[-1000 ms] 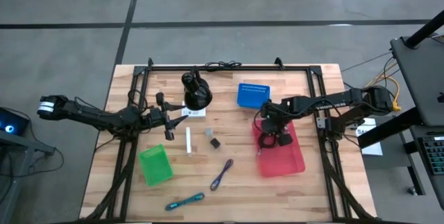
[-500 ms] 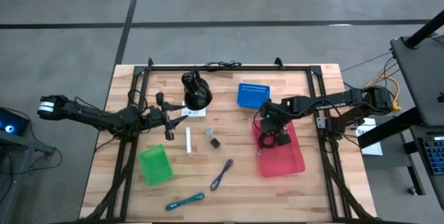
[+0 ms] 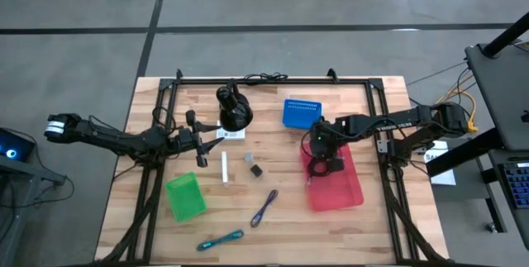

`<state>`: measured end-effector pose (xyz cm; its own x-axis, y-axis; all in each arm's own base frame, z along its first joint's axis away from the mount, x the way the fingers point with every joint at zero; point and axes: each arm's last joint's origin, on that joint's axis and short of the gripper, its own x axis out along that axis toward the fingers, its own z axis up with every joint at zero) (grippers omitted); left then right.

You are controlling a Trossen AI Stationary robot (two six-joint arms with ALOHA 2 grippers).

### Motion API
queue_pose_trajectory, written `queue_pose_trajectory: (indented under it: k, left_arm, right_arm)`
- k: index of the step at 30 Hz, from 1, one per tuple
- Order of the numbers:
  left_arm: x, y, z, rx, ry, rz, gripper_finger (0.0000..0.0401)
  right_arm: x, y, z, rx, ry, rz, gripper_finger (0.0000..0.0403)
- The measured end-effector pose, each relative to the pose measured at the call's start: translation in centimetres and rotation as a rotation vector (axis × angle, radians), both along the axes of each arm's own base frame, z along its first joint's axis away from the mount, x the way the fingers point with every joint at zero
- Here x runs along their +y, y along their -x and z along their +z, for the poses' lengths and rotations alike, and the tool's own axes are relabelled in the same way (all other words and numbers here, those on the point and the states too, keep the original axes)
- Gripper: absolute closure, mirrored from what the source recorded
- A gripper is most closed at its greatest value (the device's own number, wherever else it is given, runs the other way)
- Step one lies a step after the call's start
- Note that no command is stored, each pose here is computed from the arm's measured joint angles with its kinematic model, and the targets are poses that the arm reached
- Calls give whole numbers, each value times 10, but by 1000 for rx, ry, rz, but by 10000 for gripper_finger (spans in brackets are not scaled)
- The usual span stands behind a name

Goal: Pick and place items into bin
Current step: Put the blue charger cable into the pink bin

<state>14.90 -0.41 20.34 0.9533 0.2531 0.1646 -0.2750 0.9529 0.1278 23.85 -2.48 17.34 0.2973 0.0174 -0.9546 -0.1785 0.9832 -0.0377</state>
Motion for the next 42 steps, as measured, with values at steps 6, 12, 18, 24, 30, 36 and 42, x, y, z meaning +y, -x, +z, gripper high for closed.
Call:
queue_pose_trajectory:
  k: [6, 12, 18, 24, 30, 36, 42]
  left_arm:
    - [0, 0, 0, 0, 0, 0, 244]
    - [0, 0, 0, 0, 0, 0, 244]
    - [0, 0, 0, 0, 0, 0, 244]
    - [0, 0, 0, 0, 0, 0, 244]
    - [0, 0, 0, 0, 1, 0, 244]
    - [0, -1, -1, 7, 1, -1, 244]
    - [0, -2, -2, 17, 1, -1, 244]
  right_arm:
    - [0, -2, 3, -7, -28, -92, 313]
    - [0, -10, 22, -63, -107, -203, 325]
    - [6, -19, 46, -244, -184, -122, 343]
    - [11, -21, 63, -454, -161, -41, 351]
    - [13, -26, 73, -584, -81, -69, 351]
    - [21, -26, 66, -703, 3, -54, 351]
    - [26, 0, 42, -683, 22, 8, 351]
